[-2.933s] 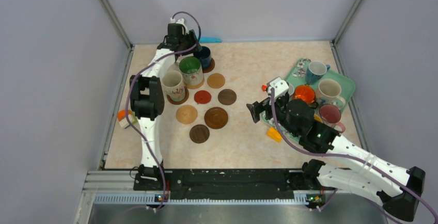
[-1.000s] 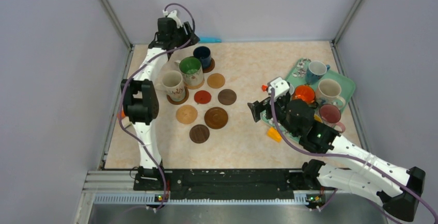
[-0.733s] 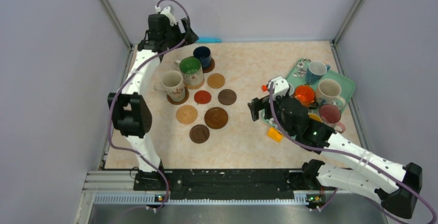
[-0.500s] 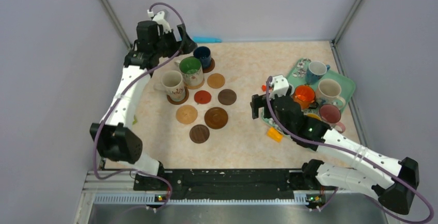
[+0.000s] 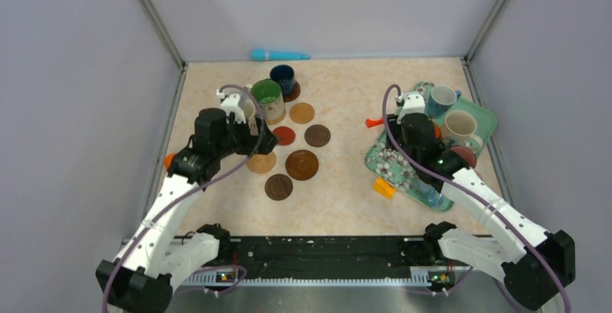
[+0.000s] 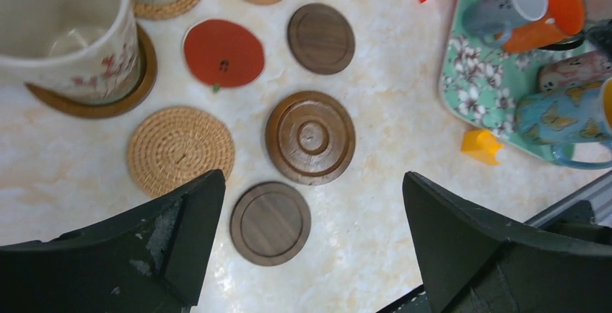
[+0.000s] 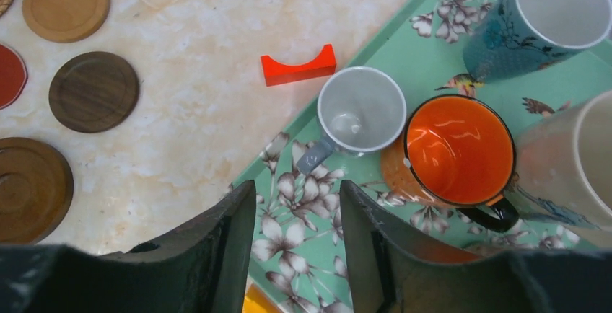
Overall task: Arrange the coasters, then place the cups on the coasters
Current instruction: Pick up the cup from the tray.
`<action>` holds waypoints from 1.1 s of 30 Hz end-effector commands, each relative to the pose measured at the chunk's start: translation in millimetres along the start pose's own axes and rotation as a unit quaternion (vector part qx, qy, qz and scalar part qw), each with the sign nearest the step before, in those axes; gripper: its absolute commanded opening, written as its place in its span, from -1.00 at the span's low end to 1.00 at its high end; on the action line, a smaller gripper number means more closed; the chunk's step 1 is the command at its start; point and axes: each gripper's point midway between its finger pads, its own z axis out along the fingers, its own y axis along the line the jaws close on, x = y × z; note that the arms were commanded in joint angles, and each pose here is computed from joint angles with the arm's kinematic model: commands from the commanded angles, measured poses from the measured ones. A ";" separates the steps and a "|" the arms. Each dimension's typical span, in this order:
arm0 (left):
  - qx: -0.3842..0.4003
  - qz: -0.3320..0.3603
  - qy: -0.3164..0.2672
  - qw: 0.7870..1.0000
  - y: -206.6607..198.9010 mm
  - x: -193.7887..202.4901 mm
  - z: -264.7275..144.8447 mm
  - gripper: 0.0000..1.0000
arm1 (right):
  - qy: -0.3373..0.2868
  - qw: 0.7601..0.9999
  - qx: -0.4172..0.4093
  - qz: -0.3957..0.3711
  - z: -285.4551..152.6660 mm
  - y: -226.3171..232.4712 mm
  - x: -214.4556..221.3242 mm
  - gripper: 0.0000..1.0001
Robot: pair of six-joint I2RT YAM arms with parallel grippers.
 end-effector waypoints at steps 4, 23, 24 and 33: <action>-0.111 0.004 -0.110 0.988 39.4 -10.7 -39.6 0.97 | -0.011 0.997 -0.061 -0.039 34.7 14.2 -41.8 -0.15; -0.119 0.048 -0.132 0.983 45.5 -1.9 -56.9 0.97 | 0.101 0.993 -0.055 -0.030 99.2 -14.9 -1.6 -0.25; -0.118 0.048 -0.132 0.983 45.3 -2.0 -56.8 0.96 | 0.106 0.992 -0.058 -0.030 101.6 -13.3 2.4 -0.26; -0.116 0.050 -0.134 0.983 44.8 -2.5 -57.2 0.93 | 0.121 0.991 -0.055 -0.031 111.1 -13.5 11.8 -0.50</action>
